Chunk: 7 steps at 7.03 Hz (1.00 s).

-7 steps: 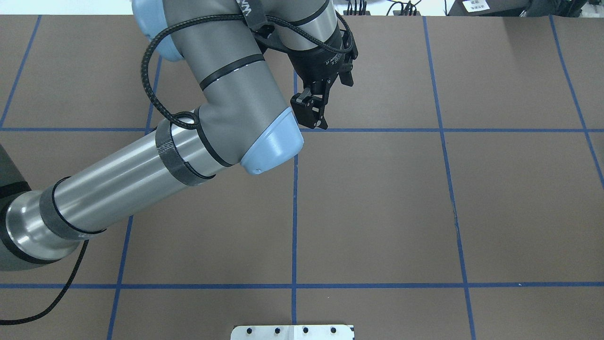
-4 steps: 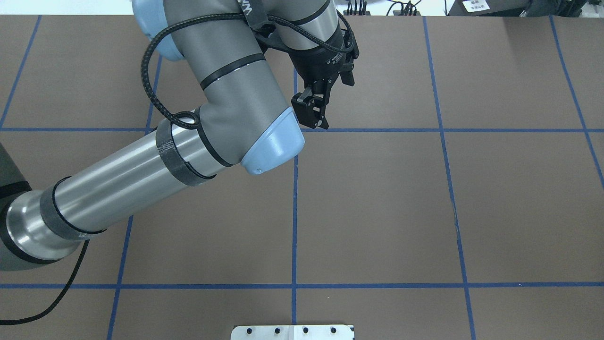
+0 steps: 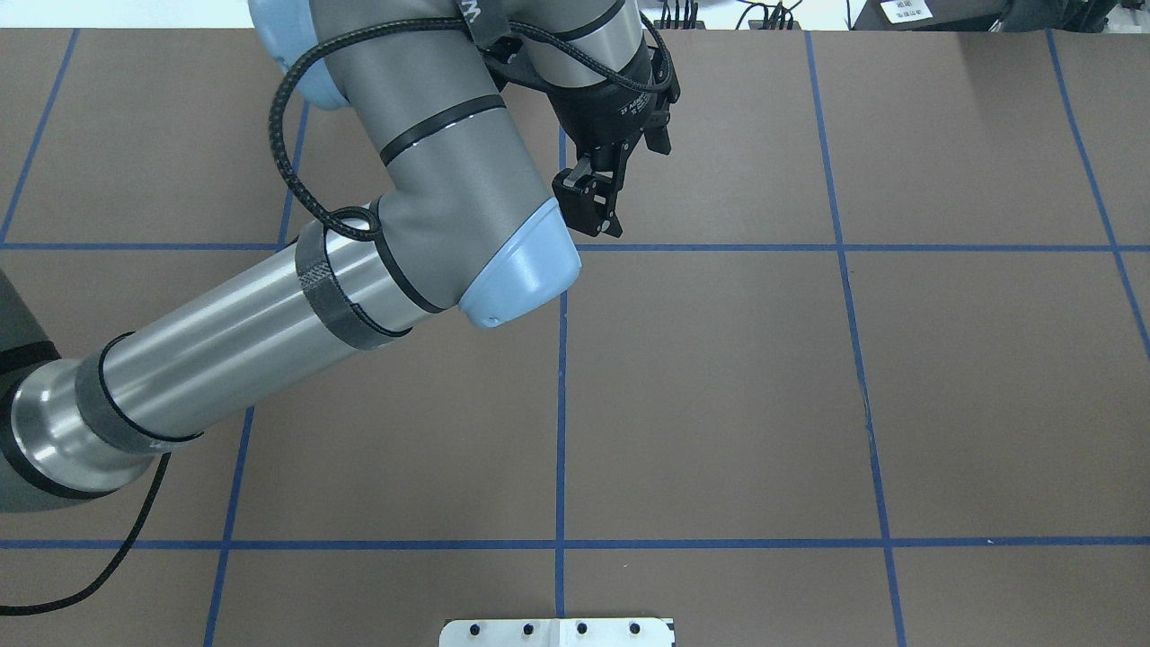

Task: Left arm hands cup to right arm to dump lemon

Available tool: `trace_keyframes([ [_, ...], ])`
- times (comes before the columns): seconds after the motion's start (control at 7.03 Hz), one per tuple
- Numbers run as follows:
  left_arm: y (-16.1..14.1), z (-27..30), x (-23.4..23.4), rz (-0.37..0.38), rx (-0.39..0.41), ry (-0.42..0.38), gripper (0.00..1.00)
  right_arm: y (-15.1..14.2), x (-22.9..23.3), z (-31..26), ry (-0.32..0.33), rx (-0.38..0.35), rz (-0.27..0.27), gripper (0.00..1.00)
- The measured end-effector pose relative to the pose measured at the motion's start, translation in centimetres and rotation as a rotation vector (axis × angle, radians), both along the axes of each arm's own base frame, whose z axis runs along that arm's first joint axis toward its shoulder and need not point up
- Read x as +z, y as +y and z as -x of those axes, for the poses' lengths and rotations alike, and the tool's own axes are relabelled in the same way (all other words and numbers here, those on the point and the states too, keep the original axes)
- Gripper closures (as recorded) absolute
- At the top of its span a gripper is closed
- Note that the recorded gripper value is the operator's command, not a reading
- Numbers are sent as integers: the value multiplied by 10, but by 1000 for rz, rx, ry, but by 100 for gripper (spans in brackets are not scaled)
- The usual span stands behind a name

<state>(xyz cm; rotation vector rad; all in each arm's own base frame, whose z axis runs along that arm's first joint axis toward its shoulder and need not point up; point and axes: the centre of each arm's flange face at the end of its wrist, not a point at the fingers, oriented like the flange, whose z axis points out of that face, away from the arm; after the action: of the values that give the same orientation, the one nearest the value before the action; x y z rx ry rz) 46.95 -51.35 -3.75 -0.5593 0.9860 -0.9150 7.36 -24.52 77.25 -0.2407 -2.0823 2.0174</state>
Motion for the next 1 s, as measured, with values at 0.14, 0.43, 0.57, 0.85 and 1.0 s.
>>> trace_keyframes([
  [0.14, 0, 1, -1, -1, -3, -1, 0, -1, 0, -1, -49, 2, 12, 100],
  [0.43, 0, 3, -8, 0, -6, -10, 0, 0, -1, -1, -106, -1, 21, 100],
  [0.57, 0, 4, -9, -2, -9, -15, 0, -1, -4, 0, -112, -4, 15, 100],
  [0.85, -1, 3, -9, -1, -11, -20, 0, -12, -25, 5, -37, -21, -56, 100],
  [1.0, -1, 3, -8, -1, -11, -21, 0, -22, -39, 11, 66, -50, -108, 99],
])
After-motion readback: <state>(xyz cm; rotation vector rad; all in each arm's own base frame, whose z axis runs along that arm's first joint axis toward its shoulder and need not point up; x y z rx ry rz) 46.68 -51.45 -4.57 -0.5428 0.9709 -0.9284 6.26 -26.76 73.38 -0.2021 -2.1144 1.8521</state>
